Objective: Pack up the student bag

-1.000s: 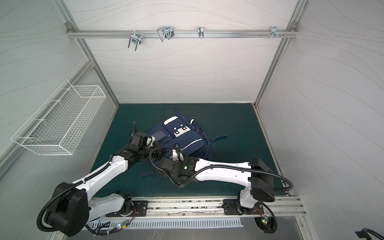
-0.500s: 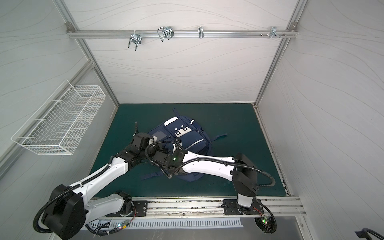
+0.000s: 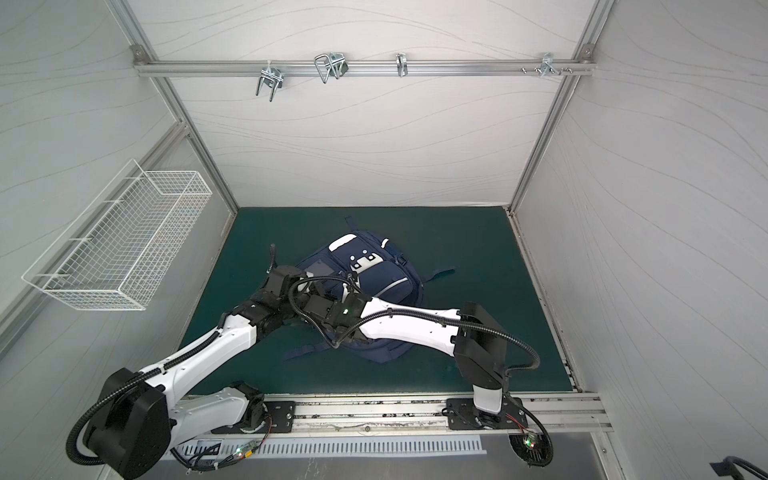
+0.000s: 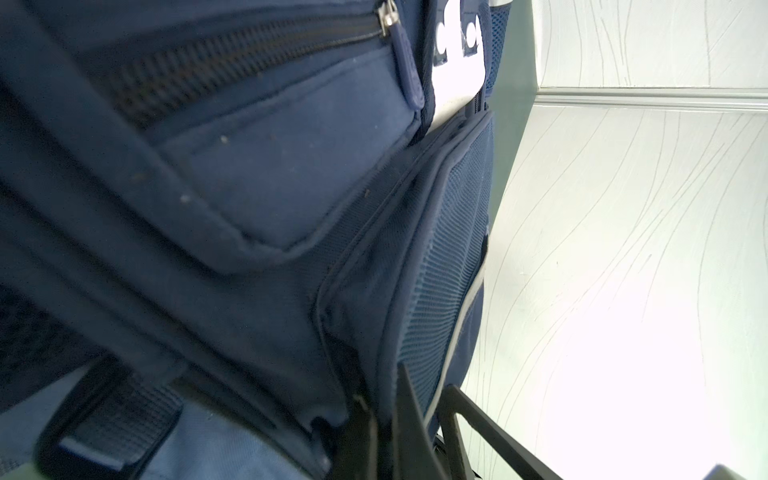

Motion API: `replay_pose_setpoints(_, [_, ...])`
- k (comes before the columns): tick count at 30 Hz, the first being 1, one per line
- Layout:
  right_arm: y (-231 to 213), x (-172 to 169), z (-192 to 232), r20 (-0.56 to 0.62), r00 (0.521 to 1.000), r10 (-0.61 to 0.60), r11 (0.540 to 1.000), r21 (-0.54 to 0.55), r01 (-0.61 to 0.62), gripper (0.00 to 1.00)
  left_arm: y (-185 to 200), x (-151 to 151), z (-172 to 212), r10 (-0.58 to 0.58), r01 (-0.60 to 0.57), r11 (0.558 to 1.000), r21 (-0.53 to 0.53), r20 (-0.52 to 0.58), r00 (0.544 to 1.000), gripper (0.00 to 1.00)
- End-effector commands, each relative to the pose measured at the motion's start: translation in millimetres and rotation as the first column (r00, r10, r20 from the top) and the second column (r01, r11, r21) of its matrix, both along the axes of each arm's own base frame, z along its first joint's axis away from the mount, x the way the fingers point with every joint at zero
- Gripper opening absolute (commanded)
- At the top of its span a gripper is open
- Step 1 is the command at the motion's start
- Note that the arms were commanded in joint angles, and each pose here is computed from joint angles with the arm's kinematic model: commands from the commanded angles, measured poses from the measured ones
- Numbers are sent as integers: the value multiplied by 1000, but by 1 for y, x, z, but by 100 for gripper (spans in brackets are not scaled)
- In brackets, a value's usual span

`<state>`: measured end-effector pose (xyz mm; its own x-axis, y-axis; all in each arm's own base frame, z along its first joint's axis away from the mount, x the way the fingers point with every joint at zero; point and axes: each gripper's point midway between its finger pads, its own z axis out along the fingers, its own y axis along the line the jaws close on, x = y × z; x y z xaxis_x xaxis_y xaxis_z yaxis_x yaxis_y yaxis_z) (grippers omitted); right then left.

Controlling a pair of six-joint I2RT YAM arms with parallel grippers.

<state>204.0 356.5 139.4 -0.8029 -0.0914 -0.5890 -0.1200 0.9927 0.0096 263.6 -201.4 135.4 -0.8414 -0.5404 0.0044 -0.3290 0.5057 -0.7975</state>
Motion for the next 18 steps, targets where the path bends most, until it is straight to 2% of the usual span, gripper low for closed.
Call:
replay_pose_setpoints(1, [-6, 28, -4, 51, 995, -89, 996, 0, 89, 99, -32, -1, 53, -115, 138, 980, -140, 159, 980, 0])
replay_pose_setpoints(9, [-28, 39, -2, 52, 986, -160, 987, -24, 161, 95, -31, -8, 52, -103, 127, 979, -159, 149, 983, 0])
replay_pose_setpoints(13, [-59, 22, -4, 37, 984, -172, 982, -69, 175, 91, -28, -4, 61, -87, 113, 982, -152, 165, 982, 0])
replay_pose_setpoints(18, [-124, -11, -10, -9, 977, -214, 967, -145, 211, 87, -25, 2, 67, -65, 91, 984, -150, 172, 983, 0])
